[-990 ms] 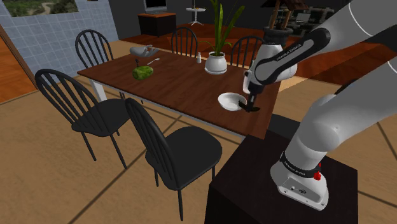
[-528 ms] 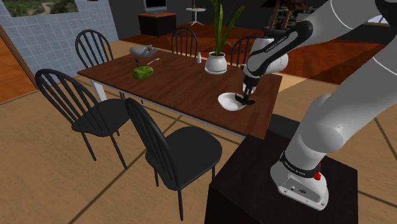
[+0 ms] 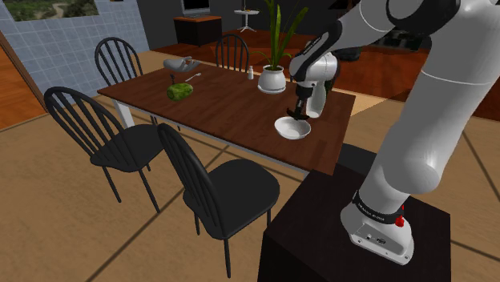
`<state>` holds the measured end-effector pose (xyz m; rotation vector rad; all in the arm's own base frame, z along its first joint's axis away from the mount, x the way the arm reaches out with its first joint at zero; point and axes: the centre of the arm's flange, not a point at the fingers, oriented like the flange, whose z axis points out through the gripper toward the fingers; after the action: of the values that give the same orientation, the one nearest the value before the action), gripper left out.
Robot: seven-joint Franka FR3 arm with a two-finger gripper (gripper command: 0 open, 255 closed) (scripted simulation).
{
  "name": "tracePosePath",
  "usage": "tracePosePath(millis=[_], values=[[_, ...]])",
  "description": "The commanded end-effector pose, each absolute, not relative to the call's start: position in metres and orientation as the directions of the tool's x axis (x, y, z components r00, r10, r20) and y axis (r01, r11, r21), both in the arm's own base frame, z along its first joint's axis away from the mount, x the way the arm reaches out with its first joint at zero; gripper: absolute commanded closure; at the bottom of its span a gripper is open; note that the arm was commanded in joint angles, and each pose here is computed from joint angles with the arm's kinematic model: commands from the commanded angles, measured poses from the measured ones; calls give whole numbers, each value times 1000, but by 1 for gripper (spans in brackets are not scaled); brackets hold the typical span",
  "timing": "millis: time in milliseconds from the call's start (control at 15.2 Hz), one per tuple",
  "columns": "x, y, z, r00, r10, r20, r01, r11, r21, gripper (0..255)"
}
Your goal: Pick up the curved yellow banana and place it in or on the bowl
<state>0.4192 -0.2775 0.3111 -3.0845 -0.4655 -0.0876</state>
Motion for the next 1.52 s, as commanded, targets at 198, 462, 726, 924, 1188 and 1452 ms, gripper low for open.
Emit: tracePosePath(millis=[198,462,726,924,1188,1452], values=[[430,-284,292,953,295,62,296,-955,-14,255],[430,-284,271,953,295,62,296,-955,-14,255],[430,-284,250,953,295,62,296,-955,-14,255],[430,-284,240,953,295,62,296,-955,-14,255],[430,-284,240,953,295,62,296,-955,-14,255],[430,-285,240,953,295,62,296,-955,-14,0]])
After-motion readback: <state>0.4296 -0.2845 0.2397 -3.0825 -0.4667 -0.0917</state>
